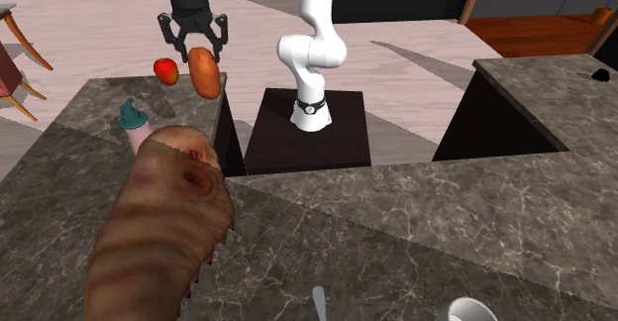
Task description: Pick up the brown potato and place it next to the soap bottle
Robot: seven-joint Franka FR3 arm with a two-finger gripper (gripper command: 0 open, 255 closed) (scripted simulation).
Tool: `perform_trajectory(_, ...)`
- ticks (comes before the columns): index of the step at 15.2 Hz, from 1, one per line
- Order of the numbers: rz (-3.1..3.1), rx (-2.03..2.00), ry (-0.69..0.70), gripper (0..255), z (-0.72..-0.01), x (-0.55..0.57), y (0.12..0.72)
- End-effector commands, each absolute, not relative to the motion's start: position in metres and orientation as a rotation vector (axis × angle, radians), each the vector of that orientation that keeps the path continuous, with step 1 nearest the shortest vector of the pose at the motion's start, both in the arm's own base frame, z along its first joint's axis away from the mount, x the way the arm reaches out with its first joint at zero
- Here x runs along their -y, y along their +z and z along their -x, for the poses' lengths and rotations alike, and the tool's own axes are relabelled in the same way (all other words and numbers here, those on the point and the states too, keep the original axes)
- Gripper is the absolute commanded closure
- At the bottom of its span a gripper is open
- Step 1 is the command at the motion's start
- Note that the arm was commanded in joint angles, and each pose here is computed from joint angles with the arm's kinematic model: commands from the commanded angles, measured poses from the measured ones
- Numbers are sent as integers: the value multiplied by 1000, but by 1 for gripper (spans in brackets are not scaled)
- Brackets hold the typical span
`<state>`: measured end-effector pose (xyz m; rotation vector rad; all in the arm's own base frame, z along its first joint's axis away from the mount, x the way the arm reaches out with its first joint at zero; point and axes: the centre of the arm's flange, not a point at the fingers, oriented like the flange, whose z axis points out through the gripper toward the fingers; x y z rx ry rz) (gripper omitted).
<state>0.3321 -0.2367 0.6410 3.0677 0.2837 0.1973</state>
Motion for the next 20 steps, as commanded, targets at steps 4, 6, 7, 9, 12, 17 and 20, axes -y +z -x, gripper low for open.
perform_trajectory(4, -3068, -285, 197, 255, -285, 288, 640)
perform_trajectory(6, -3068, -285, 197, 255, -267, 307, 640)
perform_trajectory(7, -3068, -285, 197, 255, -259, 317, 640)
perform_trajectory(9, -3068, -285, 197, 255, -241, 336, 640)
perform_trajectory(12, -3068, -285, 197, 255, -215, 364, 640)
perform_trajectory(17, -3068, -285, 197, 255, -215, 364, 614)
perform_trajectory(20, -3068, -285, 197, 255, -215, 364, 598)
